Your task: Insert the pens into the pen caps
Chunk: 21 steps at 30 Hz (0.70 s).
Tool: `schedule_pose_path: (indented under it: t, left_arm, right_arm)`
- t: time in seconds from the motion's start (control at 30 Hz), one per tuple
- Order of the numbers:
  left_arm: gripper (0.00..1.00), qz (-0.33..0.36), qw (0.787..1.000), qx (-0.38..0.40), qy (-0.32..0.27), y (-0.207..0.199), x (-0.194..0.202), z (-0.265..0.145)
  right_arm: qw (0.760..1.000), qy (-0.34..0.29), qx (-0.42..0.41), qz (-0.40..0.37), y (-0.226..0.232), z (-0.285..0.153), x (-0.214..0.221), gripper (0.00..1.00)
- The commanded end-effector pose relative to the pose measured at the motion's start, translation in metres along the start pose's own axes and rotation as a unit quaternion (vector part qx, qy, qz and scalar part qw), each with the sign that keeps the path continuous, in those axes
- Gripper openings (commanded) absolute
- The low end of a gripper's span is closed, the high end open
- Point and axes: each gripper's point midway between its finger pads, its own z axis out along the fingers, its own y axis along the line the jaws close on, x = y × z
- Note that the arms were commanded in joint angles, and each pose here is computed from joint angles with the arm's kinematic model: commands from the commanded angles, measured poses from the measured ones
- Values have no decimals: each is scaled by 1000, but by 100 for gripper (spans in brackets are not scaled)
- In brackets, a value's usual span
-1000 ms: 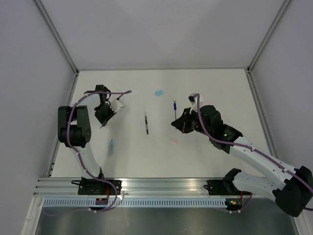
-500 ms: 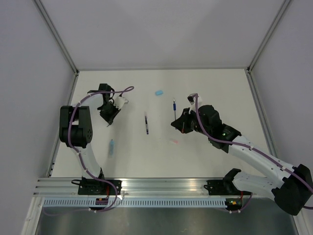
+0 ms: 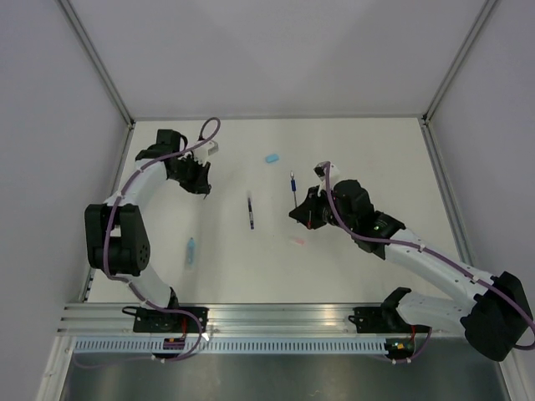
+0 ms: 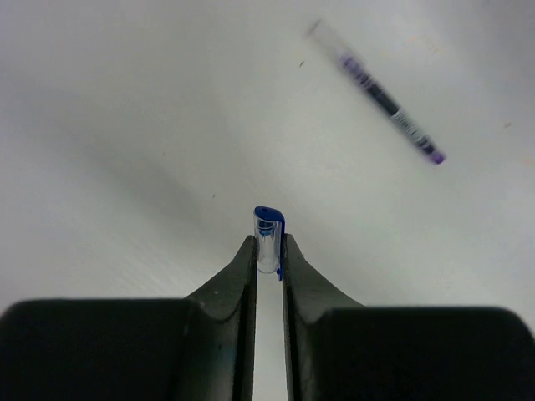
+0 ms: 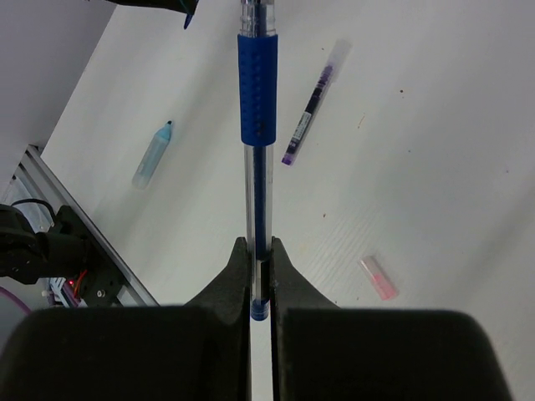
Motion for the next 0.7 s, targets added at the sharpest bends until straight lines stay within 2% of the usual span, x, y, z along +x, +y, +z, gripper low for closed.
schedule_pose_path:
  t: [0.0,0.03,0.1,0.17,0.2,0.27,0.3,0.33,0.37,0.4,0.43,0.53,0.67]
  left_arm:
    - [2,-19,984,93,-148,-45,-67,-28]
    - [2,-19,974,138,-176,-64,-77,-34]
    - [2,3,956,171,-238,-89,-106,-58]
    - [2,-3,939,217,-267,-119,-114,-72]
    - [2,36,924,207,-320,-126,-133,-96]
    - [2,0,909,238,-343,-144,-134,-110]
    - [2,33,888,231,-395,-147,-152,-130]
    - [2,30,878,234,-416,-157,-148,-141]
    - [2,-13,866,259,-427,-166,-150,-154]
    - [2,23,837,257,-481,-175,-161,-180]
    - [2,-29,821,272,-501,-181,-157,-191]
    - [6,-57,772,286,-565,-191,-159,-223]
    - [3,-75,753,308,-576,-210,-158,-240]
  right_arm:
    - [998,-16,-62,-24,21,6,-5,0]
    - [997,-21,-75,-29,26,7,-6,0]
    - [995,-20,-85,-42,34,8,-2,0]
    - [994,-23,-94,-56,43,7,-3,0]
    - [991,-22,-107,-73,53,6,-1,0]
    - [989,-25,-117,-90,63,5,-1,0]
    - [987,-25,-126,-102,71,5,2,0]
    - [985,-31,-134,-106,77,5,0,0]
    - [984,-31,-140,-108,81,6,1,0]
    - [983,-30,-148,-105,87,6,4,0]
    - [982,-42,-156,-102,91,6,-1,0]
    - [979,-59,-171,-94,105,8,-7,0]
    - [973,-68,-184,-120,123,10,-8,0]
